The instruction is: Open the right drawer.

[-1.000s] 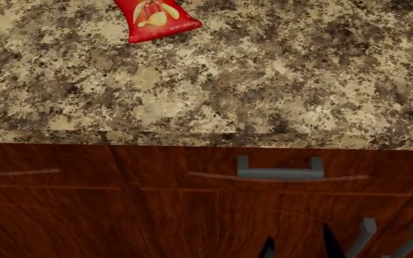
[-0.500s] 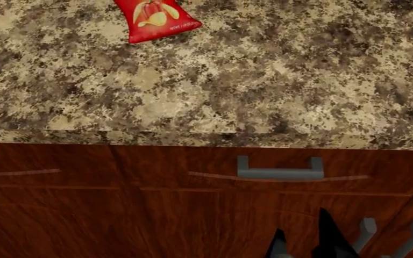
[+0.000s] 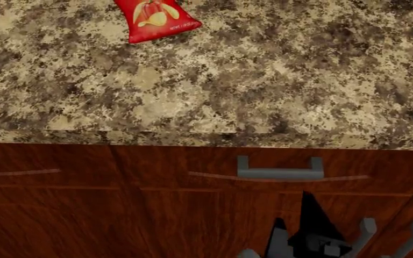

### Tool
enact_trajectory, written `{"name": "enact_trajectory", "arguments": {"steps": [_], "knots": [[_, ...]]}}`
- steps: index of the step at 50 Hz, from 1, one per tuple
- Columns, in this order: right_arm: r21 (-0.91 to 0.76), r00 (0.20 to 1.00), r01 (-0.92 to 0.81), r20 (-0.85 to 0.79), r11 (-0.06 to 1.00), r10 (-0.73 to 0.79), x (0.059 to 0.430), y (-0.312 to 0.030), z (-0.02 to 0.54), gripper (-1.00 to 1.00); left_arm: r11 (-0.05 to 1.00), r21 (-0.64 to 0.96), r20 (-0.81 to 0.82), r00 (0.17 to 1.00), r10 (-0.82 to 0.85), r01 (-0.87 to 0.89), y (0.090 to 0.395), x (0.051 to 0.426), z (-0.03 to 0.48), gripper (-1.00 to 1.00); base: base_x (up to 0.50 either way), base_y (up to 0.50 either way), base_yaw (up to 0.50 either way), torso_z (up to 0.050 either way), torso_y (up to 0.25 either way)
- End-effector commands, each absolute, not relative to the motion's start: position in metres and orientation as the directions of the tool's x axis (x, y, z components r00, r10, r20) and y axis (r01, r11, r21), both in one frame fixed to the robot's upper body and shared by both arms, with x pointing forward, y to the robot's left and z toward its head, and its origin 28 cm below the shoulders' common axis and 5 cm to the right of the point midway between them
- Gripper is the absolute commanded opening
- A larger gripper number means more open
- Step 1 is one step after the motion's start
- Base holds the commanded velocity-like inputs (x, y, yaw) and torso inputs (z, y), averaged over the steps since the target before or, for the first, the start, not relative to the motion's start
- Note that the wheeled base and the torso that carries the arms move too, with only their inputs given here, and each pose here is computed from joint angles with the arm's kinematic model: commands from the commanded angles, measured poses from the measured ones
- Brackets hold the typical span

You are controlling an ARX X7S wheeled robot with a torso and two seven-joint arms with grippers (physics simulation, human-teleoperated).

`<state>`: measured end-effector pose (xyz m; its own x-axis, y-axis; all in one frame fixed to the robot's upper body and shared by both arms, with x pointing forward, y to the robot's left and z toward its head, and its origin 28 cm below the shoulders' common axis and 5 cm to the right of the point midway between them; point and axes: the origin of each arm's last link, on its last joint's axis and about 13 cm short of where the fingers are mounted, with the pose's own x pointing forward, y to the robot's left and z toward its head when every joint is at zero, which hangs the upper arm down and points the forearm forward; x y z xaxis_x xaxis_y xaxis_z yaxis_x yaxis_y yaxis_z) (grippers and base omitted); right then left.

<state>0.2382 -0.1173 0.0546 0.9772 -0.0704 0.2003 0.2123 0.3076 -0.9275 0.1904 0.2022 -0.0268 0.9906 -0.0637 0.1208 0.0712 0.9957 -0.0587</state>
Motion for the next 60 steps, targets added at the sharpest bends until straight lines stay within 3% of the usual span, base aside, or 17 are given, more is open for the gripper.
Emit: {"name": "enact_trajectory", "arguments": {"steps": [1,10,11,25,60], "knots": [[-0.958,0.968,0.25,0.248,0.139,-0.031,0.251,-0.117,0.06,1.0,0.996,-0.058,0.121,0.991,-0.064,0.072,0.202,0.19,-0.026,1.0,0.0,0.0,0.0,0.0,0.0],[-0.962,0.963,0.27,0.27,-0.045,-0.004,0.264,-0.121,0.058,1.0,0.996,-0.058,0.119,0.991,-0.064,0.071,0.203,0.191,-0.028,1.0,0.0,0.0,0.0,0.0,0.0],[-0.963,0.963,0.269,0.269,0.004,-0.012,0.265,-0.12,0.059,1.0,0.996,-0.059,0.12,0.991,-0.063,0.07,0.203,0.192,-0.029,1.0,0.0,0.0,0.0,0.0,0.0],[-0.959,0.962,0.273,0.274,-0.08,0.007,0.282,-0.124,0.051,1.0,0.996,-0.055,0.12,0.991,-0.064,0.071,0.203,0.191,-0.03,1.0,0.0,0.0,0.0,0.0,0.0],[-0.967,0.974,0.225,0.225,-0.122,0.012,0.321,-0.126,0.035,1.0,0.996,-0.053,0.119,0.991,-0.065,0.072,0.202,0.191,-0.029,1.0,0.0,0.0,0.0,0.0,0.0]]}}
